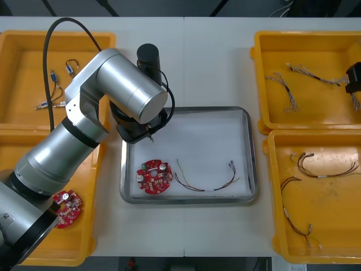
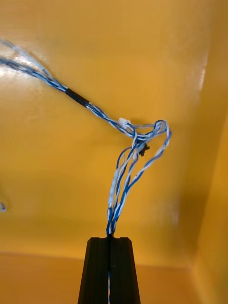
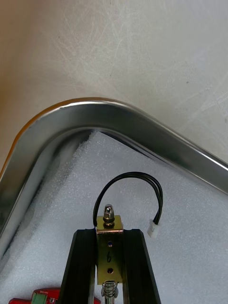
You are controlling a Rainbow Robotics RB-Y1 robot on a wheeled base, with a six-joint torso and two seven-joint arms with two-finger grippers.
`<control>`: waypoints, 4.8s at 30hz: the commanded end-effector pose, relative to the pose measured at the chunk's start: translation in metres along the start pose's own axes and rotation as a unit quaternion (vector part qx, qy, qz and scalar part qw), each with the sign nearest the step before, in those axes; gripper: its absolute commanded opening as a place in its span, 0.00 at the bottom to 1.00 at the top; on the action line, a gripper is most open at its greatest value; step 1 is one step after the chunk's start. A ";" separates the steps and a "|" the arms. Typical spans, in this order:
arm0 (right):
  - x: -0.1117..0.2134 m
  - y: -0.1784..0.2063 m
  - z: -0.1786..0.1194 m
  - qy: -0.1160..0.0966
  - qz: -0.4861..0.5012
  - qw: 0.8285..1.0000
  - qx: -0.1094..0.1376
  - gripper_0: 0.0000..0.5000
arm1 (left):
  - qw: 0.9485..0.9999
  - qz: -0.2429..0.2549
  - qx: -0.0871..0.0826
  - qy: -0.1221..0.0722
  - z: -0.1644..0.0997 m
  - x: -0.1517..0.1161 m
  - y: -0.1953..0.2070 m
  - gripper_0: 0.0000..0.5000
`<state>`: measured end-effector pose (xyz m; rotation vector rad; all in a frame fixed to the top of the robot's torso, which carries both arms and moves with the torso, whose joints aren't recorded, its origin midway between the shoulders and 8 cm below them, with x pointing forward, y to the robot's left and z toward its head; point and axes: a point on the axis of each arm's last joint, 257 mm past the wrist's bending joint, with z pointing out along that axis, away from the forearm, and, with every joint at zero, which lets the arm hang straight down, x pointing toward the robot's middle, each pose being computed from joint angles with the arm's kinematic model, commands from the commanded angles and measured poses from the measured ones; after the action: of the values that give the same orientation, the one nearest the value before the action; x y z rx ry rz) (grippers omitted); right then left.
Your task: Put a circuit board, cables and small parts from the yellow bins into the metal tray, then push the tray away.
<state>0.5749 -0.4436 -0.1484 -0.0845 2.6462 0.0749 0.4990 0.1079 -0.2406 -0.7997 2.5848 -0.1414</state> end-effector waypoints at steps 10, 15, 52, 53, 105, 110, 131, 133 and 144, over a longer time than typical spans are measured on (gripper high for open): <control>-0.002 0.007 -0.086 0.016 -0.078 0.997 -0.001 0.00 | 1.000 -0.023 0.009 0.001 -0.001 0.014 -0.012 0.61; 0.000 0.017 -0.097 0.023 -0.094 0.995 -0.002 0.00 | 1.000 -0.023 0.008 0.001 -0.001 0.014 -0.011 0.73; -0.007 0.145 -0.123 0.000 -0.301 0.954 -0.017 0.00 | 0.987 -0.121 0.091 0.059 -0.207 -0.155 0.032 1.00; -0.006 0.149 -0.122 0.000 -0.308 0.951 -0.016 0.00 | 0.986 -0.126 0.090 0.060 -0.208 -0.159 0.034 1.00; 0.107 0.381 0.062 -0.004 -0.728 0.681 -0.087 0.00 | 0.857 -0.511 0.047 -0.054 -0.084 -0.320 0.178 1.00; 0.118 0.382 0.079 -0.019 -0.720 0.688 -0.091 0.00 | 0.857 -0.513 0.039 -0.041 -0.064 -0.305 0.176 1.00; 0.104 0.369 0.041 -0.008 -0.706 0.703 -0.085 1.00 | 0.856 -0.516 0.001 -0.028 -0.001 -0.261 0.205 1.00; 0.101 0.369 0.031 -0.010 -0.706 0.704 -0.084 1.00 | 0.857 -0.514 -0.001 -0.026 0.002 -0.258 0.207 1.00; 0.087 0.357 -0.024 -0.025 -0.677 0.731 -0.081 1.00 | 0.859 -0.512 -0.003 -0.021 0.014 -0.246 0.199 1.00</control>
<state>0.4616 -0.0865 -0.1827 -2.0335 1.8388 -0.2023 0.5773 0.4269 -0.2043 -2.0694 1.8351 -0.3739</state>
